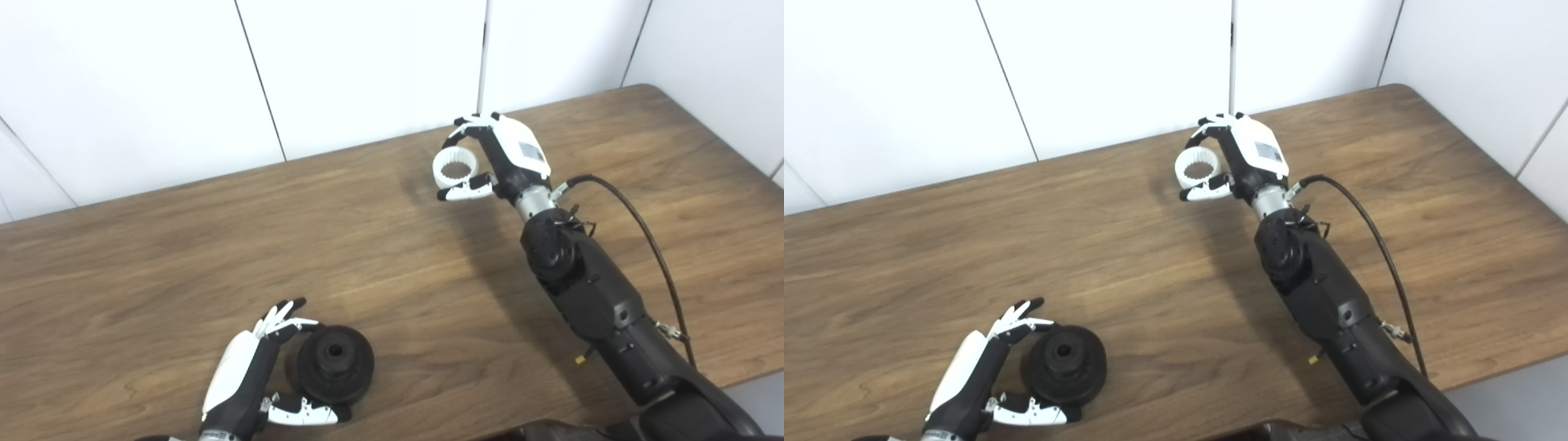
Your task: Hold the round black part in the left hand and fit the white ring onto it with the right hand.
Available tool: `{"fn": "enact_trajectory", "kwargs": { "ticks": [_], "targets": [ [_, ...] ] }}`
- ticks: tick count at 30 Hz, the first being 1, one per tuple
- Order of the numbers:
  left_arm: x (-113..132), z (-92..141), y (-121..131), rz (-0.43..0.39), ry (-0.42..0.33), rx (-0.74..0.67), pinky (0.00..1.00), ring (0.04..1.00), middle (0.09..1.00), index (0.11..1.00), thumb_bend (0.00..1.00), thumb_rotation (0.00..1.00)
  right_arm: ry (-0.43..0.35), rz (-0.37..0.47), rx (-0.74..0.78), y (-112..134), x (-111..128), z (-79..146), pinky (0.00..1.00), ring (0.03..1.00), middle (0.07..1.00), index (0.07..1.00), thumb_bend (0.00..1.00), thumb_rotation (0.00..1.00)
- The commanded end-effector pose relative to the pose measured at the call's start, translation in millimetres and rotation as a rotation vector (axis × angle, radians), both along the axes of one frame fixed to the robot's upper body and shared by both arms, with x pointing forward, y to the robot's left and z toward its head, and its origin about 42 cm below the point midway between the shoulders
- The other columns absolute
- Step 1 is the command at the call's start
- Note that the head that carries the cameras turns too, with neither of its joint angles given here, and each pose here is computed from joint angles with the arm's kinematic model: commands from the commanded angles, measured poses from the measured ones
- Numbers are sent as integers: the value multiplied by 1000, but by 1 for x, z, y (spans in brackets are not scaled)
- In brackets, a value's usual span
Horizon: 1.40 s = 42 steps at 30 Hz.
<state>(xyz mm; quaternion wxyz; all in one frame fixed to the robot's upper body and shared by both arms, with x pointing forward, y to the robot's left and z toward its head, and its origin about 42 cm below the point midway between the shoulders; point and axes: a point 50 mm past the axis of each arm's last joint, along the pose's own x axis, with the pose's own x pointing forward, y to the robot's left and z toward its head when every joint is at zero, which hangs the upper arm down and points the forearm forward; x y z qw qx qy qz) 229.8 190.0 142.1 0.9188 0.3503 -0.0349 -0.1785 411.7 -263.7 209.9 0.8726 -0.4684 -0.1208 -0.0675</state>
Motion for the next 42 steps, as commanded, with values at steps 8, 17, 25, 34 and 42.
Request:
{"fn": "enact_trajectory", "kwargs": {
  "ticks": [8, 17, 25, 34, 42],
  "targets": [
    [7, 12, -5, -10, -54, -5, 1000, 1000, 960, 578, 909, 176, -117, 76, 35, 11, -18, 40, 978, 909, 848, 484, 516, 145],
    [10, 13, -12, -10, -52, -8, 1000, 1000, 958, 581, 912, 178, -160, 168, 110, 27, -52, 53, 791, 876, 833, 483, 519, 145],
    [12, 12, -31, -8, -58, 2, 1000, 1000, 956, 581, 909, 232, -162, 280, 166, 31, -81, 56, 785, 881, 822, 483, 519, 142],
    [19, 9, -44, 3, -72, 36, 1000, 1000, 955, 580, 916, 277, -116, 392, 219, 42, -112, 60, 812, 872, 815, 483, 520, 140],
    [21, 6, -47, 5, -77, 41, 1000, 1000, 954, 581, 921, 265, -57, 473, 237, 54, -133, 55, 781, 865, 816, 484, 519, 143]
  ]
}}
